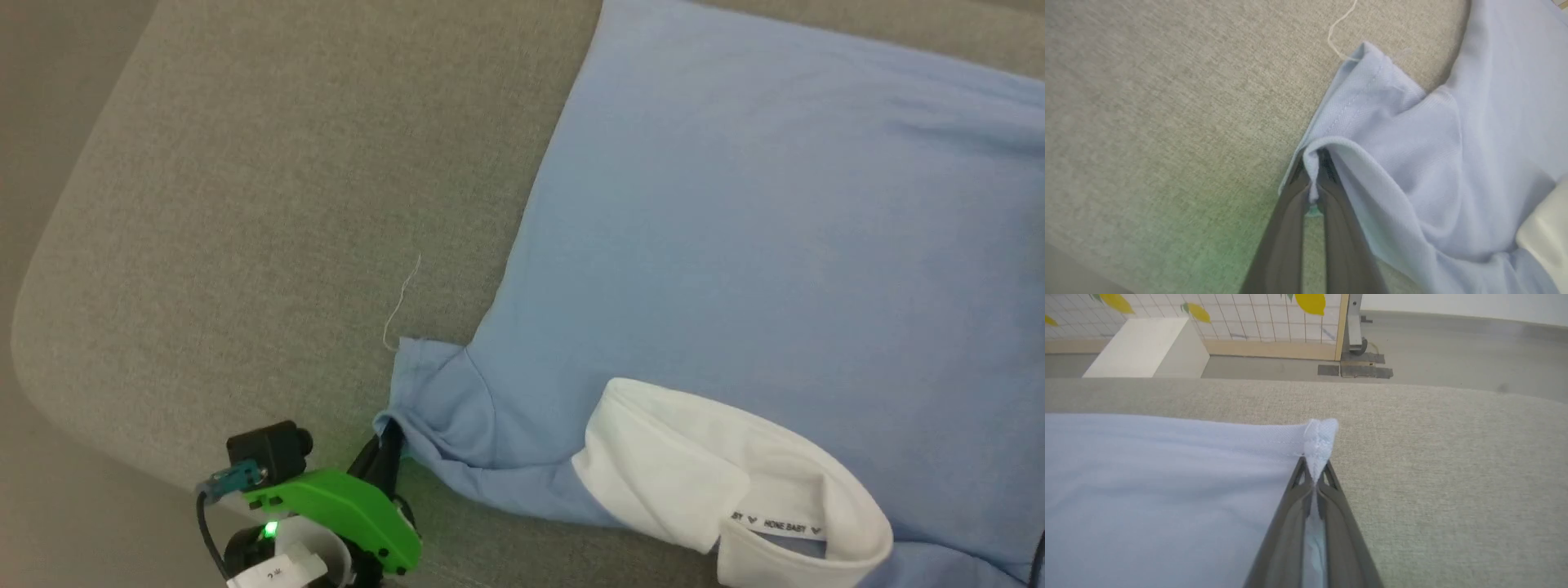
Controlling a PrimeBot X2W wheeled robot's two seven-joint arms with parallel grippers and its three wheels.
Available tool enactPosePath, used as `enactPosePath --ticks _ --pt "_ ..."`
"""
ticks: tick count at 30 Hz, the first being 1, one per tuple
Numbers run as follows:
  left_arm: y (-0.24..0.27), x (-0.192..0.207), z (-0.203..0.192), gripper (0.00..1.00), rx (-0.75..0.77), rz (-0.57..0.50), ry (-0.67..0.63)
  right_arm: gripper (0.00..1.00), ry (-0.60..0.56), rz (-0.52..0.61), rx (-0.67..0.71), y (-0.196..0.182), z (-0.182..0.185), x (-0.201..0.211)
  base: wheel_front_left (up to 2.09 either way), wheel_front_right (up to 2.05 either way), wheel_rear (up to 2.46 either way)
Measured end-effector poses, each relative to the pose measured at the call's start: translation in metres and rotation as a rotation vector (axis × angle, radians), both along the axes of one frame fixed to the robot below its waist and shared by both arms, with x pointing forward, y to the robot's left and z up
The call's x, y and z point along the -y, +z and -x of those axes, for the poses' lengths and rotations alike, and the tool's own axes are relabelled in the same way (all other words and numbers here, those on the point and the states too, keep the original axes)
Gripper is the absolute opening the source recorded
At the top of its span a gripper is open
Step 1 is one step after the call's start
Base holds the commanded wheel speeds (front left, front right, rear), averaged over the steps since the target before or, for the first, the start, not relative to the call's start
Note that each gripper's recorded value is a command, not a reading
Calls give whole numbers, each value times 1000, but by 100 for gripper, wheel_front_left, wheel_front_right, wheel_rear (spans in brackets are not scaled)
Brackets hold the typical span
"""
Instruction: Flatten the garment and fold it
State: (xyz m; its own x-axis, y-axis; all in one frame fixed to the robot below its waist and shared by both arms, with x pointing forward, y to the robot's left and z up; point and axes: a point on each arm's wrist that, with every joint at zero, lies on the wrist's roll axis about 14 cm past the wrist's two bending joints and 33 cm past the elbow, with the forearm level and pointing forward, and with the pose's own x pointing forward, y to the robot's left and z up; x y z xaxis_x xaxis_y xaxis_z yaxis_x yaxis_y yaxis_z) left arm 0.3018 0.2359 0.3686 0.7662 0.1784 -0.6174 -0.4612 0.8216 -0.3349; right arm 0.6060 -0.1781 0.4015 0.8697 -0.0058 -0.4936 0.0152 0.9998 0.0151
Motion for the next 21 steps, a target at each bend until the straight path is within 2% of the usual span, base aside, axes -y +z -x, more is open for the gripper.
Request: enactPosePath --ticks 6,11,16,21 --pt "8 -9 22 0 -18 -16 0 0 -81 -55 247 39 43 22 0 0 0" --pt "17 -5 32 0 -1 -9 -29 0 -181 -28 324 57 98 61 0 0 0" --pt "29 0 30 0 32 -11 -67 0 -273 9 240 49 153 99 0 0 0" --pt "37 6 24 0 56 -17 -109 0 -350 22 5 18 213 132 0 0 0"
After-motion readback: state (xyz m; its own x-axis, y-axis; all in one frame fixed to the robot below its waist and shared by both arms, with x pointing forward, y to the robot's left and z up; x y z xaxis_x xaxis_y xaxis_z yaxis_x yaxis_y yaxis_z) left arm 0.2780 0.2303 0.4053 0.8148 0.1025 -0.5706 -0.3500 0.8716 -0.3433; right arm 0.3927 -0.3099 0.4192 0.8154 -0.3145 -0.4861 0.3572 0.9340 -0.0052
